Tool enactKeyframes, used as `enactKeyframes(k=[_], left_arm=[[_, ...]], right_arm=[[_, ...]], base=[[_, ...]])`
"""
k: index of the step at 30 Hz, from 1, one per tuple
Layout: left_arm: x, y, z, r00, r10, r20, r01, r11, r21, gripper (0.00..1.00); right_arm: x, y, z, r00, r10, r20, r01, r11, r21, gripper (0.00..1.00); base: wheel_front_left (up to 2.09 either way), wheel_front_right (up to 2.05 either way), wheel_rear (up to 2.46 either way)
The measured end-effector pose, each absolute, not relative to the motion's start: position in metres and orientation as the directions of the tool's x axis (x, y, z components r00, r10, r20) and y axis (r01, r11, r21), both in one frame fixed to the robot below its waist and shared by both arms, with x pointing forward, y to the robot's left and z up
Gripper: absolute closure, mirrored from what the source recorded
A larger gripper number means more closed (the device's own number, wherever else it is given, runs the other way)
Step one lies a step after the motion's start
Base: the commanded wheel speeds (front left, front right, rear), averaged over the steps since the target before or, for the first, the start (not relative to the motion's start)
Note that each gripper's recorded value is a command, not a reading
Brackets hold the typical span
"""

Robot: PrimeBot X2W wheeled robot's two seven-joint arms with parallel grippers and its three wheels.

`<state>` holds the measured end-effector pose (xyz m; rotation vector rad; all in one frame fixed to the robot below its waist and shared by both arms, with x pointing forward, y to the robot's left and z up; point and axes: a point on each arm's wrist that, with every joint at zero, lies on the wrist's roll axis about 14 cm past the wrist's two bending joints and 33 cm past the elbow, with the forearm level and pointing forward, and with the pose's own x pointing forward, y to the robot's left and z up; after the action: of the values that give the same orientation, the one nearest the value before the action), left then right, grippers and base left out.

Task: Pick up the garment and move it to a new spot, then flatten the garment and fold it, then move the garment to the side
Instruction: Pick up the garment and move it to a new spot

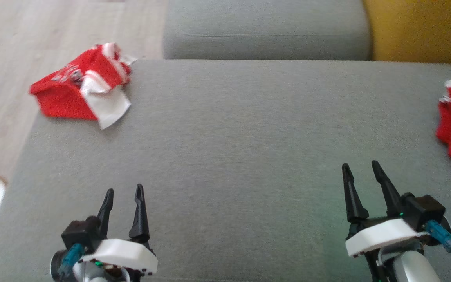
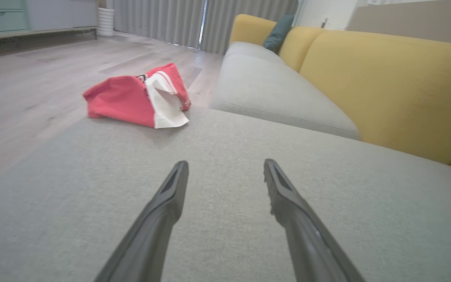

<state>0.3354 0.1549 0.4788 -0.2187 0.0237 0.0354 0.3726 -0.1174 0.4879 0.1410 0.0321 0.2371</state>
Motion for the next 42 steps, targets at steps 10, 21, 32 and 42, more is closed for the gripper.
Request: enactKeyframes(k=[10,21,32,42], left_arm=[[0.3,0.212,0.479,0.973,0.23,-0.024,-0.23,0.949,-0.216,0.0],[0.27,0.25,0.478,0.931,0.364,-0.027,-0.361,0.909,-0.21,0.0],[0.282,0.258,0.475,0.928,0.37,-0.044,-0.371,0.91,-0.185,0.0],[0.401,0.265,0.531,0.98,0.187,0.066,-0.186,0.982,-0.026,0.0]], right_arm=[[0.386,-0.047,0.489,0.905,0.426,-0.013,-0.419,0.895,0.152,0.0],[0.388,0.001,0.485,0.837,0.547,-0.024,-0.537,0.828,0.161,0.0],[0.405,0.0,0.481,0.845,0.534,-0.023,-0.523,0.835,0.171,0.0],[0.44,-0.017,0.47,0.875,0.482,-0.035,-0.473,0.868,0.15,0.0]], base=[[0.0,0.0,0.0],[0.0,0.0,0.0],[0.0,0.0,0.0],[0.0,0.0,0.0]])
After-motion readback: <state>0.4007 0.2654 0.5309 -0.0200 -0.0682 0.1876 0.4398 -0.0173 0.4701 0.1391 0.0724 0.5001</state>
